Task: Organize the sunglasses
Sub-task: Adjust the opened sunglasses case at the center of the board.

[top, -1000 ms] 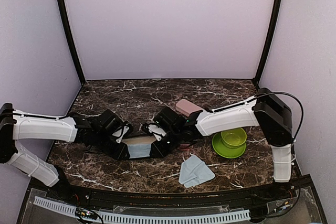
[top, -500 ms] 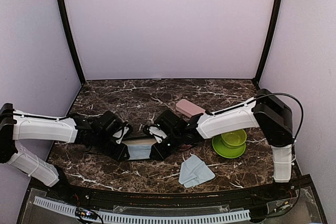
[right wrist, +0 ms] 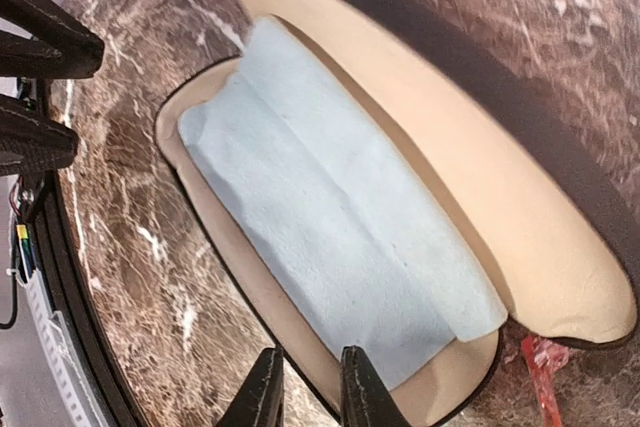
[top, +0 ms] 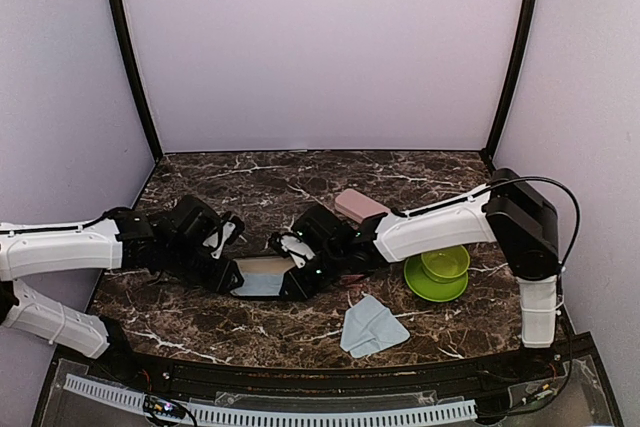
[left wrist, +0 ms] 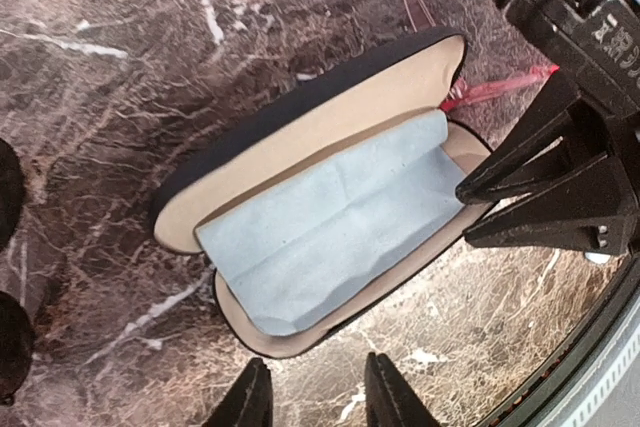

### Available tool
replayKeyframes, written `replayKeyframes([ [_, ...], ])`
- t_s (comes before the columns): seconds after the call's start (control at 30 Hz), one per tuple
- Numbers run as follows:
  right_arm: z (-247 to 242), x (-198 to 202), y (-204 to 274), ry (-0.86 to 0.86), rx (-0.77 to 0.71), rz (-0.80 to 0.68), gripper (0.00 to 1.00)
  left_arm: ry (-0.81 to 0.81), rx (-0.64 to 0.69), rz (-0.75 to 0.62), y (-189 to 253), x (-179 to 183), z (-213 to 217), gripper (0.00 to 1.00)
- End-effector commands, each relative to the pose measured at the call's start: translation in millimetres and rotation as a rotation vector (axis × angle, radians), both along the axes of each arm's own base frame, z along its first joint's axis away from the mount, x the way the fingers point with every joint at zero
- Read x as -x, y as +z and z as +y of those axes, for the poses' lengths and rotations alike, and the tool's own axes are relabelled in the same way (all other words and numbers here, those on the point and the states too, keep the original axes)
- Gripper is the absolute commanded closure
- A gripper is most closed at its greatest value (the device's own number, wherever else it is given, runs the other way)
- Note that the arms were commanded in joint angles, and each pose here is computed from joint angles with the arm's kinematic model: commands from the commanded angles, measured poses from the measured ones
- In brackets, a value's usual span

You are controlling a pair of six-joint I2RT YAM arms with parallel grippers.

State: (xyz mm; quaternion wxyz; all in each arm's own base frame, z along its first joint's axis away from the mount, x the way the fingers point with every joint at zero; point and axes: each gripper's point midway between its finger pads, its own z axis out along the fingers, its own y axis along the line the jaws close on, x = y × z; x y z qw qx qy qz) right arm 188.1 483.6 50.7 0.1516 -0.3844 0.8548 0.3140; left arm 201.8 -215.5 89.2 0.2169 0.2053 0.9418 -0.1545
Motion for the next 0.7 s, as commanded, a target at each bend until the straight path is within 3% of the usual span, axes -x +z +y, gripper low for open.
replayKeyframes([
  [0.0, 16, 0, 37, 0.022, -0.077, -0.043, 0.78, 0.056, -0.024, -0.067, 22, -14, 15, 0.65],
  [0.3, 16, -8, 49, 0.018, -0.092, -0.076, 0.76, 0.188, -0.042, -0.156, 43, -51, 46, 0.63],
  [0.43, 15, -14, 58, 0.015, -0.108, -0.094, 0.73, 0.289, -0.039, -0.188, 47, -77, 70, 0.58],
  [0.67, 10, -23, 79, 0.029, -0.149, -0.122, 0.67, 0.432, -0.044, -0.177, 43, -119, 110, 0.54],
])
